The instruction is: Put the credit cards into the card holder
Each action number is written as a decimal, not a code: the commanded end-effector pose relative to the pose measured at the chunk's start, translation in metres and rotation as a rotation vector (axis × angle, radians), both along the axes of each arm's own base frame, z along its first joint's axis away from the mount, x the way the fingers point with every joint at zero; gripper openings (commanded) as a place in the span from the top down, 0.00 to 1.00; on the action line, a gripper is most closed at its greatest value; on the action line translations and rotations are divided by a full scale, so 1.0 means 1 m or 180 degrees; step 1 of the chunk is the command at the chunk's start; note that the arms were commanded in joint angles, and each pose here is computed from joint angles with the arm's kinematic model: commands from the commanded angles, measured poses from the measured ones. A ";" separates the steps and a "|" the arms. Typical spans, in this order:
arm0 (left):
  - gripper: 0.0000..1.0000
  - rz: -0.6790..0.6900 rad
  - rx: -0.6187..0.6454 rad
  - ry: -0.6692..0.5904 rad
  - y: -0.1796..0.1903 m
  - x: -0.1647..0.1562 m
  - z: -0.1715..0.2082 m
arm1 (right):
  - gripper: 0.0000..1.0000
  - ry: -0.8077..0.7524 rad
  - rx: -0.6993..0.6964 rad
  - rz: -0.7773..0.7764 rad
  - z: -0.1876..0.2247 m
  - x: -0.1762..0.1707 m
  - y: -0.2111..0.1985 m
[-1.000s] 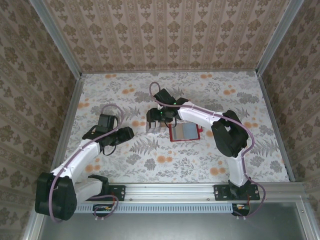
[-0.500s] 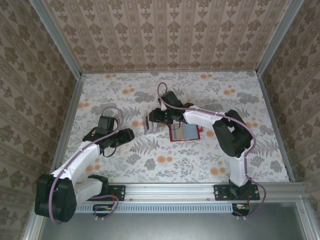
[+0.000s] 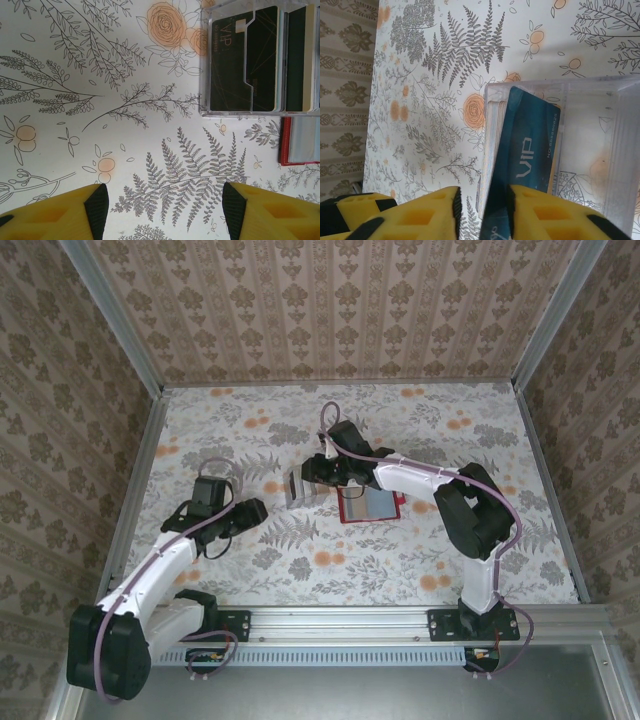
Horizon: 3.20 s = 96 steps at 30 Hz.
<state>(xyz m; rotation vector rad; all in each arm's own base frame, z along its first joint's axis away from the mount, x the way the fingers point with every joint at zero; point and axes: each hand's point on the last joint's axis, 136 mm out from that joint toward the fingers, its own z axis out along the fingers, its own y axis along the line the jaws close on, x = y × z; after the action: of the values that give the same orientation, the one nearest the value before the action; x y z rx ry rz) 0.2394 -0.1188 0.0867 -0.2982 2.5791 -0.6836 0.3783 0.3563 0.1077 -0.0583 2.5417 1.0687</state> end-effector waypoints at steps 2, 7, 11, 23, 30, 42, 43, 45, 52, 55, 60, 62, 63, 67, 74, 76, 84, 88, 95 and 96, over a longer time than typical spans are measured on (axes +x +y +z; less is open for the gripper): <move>0.36 0.0030 -0.0046 0.0015 0.000 -0.003 -0.003 | 0.73 -0.0013 0.0027 0.0008 0.003 -0.002 -0.001; 0.36 0.0042 -0.0050 0.0027 0.000 -0.005 -0.006 | 0.81 -0.0035 -0.0172 -0.0027 -0.002 -0.002 -0.010; 0.36 0.0030 -0.0030 0.0041 0.000 -0.004 -0.004 | 0.94 -0.0060 -0.0364 -0.0096 -0.004 -0.001 -0.020; 0.40 -0.0448 -0.0095 -0.0613 -0.035 -0.002 0.052 | 0.96 -0.0415 -0.0606 -0.0130 0.026 -0.008 -0.056; 0.37 -0.0861 -0.0193 -0.0863 -0.079 -0.003 0.071 | 1.00 -0.0184 0.0074 -0.0052 0.032 -0.022 -0.107; 0.39 -0.1595 -0.0017 -0.0784 -0.159 -0.002 0.045 | 1.00 0.0315 0.0364 -0.0250 -0.037 -0.047 -0.176; 0.39 -0.1599 0.0002 -0.0770 -0.161 -0.001 0.042 | 1.00 0.0343 0.0380 -0.0273 -0.040 -0.047 -0.179; 0.39 -0.1590 0.0039 -0.0738 -0.167 0.001 0.033 | 1.00 0.0393 0.0447 -0.0312 -0.045 -0.046 -0.184; 0.40 -0.1628 0.0126 -0.0593 -0.183 0.004 0.011 | 1.00 0.0449 0.0486 -0.0376 -0.049 -0.049 -0.195; 0.40 -0.1665 0.0159 -0.0515 -0.188 0.004 0.004 | 1.00 0.0501 0.0508 -0.0363 -0.055 -0.052 -0.195; 0.40 -0.1661 0.0210 -0.0451 -0.192 0.006 -0.011 | 1.00 0.0510 0.0679 -0.0238 -0.056 -0.056 -0.188; 0.43 -0.1654 0.0247 -0.0385 -0.193 0.006 -0.017 | 1.00 0.0510 0.0695 -0.0219 -0.057 -0.056 -0.187; 0.45 -0.1645 0.0242 -0.0368 -0.194 0.007 -0.019 | 1.00 0.0526 0.0697 -0.0211 -0.059 -0.056 -0.187; 0.50 -0.1693 0.0207 -0.0290 -0.202 0.007 -0.029 | 1.00 0.0541 0.0728 -0.0218 -0.062 -0.056 -0.186; 0.58 -0.1679 0.0264 -0.0201 -0.208 0.008 -0.043 | 1.00 0.0466 0.0785 -0.0194 -0.057 -0.057 -0.184; 0.58 -0.1650 0.0340 -0.0228 -0.206 0.009 -0.044 | 1.00 0.0479 0.0795 -0.0184 -0.059 -0.057 -0.184; 0.70 -0.1513 0.0612 -0.0284 -0.200 0.015 -0.058 | 1.00 0.0273 0.0863 -0.0155 -0.057 -0.057 -0.181; 0.71 -0.1501 0.0678 -0.0241 -0.200 0.017 -0.062 | 1.00 0.0313 0.0851 -0.0122 -0.061 -0.057 -0.178; 0.75 -0.1431 0.0793 -0.0182 -0.194 0.018 -0.069 | 1.00 0.0444 0.0868 -0.0076 -0.073 -0.058 -0.172; 0.75 -0.1423 0.0802 -0.0180 -0.193 0.018 -0.069 | 1.00 0.0449 0.0849 -0.0082 -0.074 -0.058 -0.172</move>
<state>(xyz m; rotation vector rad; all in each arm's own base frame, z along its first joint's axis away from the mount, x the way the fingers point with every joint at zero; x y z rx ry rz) 0.2524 -0.3159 0.0233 0.4174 2.6452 -0.5614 0.3187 0.1779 0.0305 0.1655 2.4990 1.4041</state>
